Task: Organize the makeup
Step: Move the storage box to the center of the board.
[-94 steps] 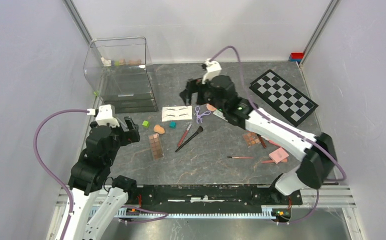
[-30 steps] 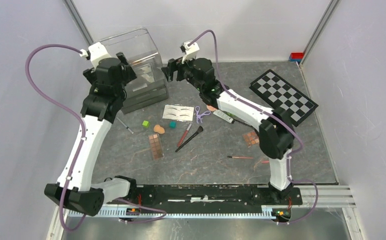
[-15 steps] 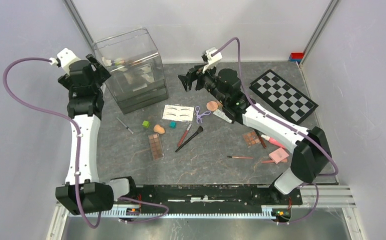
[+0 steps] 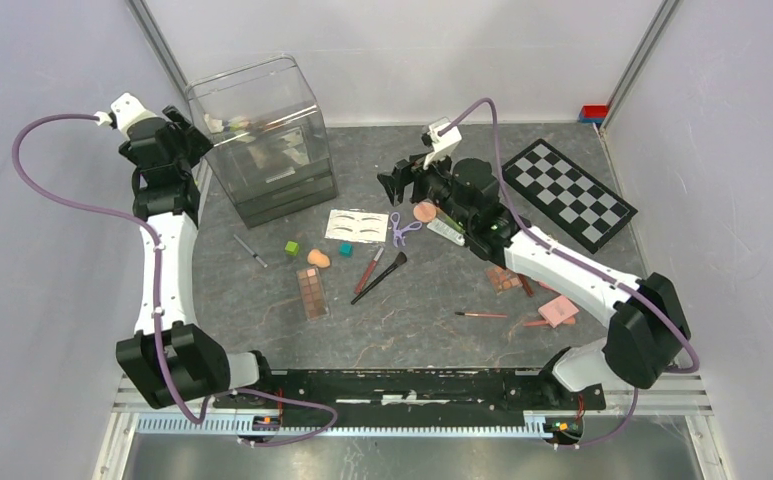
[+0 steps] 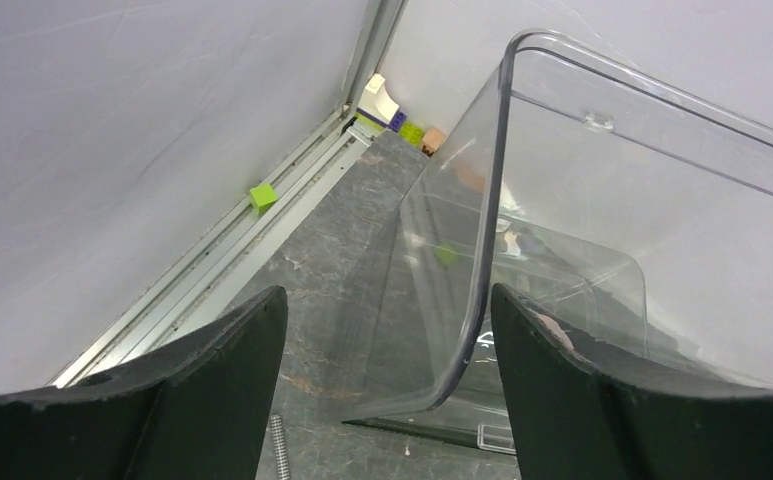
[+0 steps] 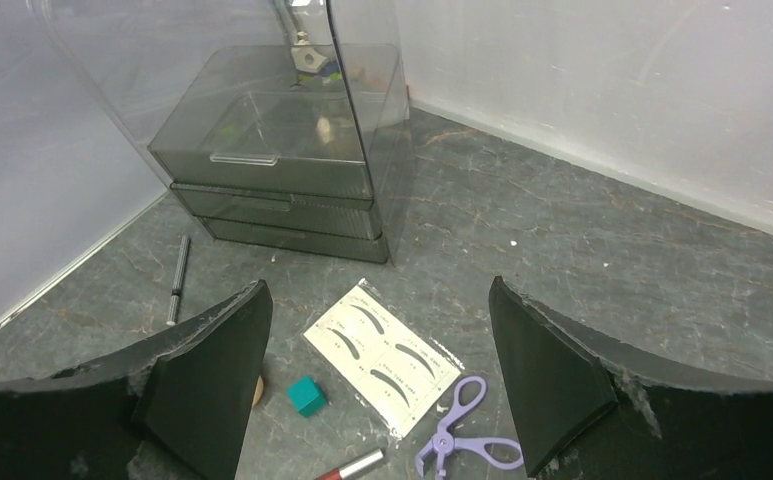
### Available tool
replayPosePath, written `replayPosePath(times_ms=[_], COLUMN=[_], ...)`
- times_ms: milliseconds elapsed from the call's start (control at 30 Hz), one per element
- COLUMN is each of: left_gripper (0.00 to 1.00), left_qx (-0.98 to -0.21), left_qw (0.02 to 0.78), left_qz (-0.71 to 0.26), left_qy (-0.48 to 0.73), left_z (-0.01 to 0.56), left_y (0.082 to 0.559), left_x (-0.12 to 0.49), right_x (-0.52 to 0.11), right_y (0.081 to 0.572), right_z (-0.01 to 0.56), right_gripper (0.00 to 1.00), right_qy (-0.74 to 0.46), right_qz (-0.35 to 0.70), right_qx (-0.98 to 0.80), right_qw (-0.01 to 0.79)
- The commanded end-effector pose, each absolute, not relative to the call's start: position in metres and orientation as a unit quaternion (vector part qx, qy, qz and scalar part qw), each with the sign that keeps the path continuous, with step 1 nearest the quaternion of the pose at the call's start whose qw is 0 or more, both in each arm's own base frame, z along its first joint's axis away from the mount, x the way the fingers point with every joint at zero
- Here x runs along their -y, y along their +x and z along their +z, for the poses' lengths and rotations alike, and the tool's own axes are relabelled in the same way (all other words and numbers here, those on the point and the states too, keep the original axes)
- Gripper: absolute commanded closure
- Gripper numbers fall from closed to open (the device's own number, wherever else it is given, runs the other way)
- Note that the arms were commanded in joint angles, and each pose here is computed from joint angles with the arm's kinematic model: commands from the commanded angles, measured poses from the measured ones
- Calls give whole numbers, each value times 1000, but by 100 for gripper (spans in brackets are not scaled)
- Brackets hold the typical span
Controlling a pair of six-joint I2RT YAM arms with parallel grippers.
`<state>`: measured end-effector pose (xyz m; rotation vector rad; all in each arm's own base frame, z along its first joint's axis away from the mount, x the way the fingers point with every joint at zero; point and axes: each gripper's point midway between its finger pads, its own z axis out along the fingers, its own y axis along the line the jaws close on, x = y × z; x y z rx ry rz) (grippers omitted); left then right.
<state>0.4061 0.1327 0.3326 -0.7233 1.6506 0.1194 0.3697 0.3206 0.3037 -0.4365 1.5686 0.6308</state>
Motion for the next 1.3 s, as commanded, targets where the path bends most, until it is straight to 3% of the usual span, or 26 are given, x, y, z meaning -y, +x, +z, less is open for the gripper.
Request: replayPosePath(times_ms=[0, 333, 833, 1167, 1267], left_gripper=[23, 22, 23, 27, 23], left_qx=[-693, -645, -630, -596, -584], left_qw=[654, 690, 695, 745, 758], left_qz=[24, -3, -43, -100, -101], left_qy=[-303, -329, -345, -281, -275], left_z=[356, 351, 325, 355, 361], left_y=[414, 383, 397, 391, 386], left_x=[-127, -120, -141, -115, -113], right_x=[-305, -297, -294, -292, -292], right_y=[364, 357, 362, 365, 365], right_z=[324, 301, 274, 261, 259], right_gripper=[13, 14, 13, 13, 13], right_qy=[-177, -176, -185, -188, -188], right_qz=[276, 276, 264, 262, 261], right_qx=[-669, -685, -707, -718, -720], right_qw=[667, 651, 629, 617, 615])
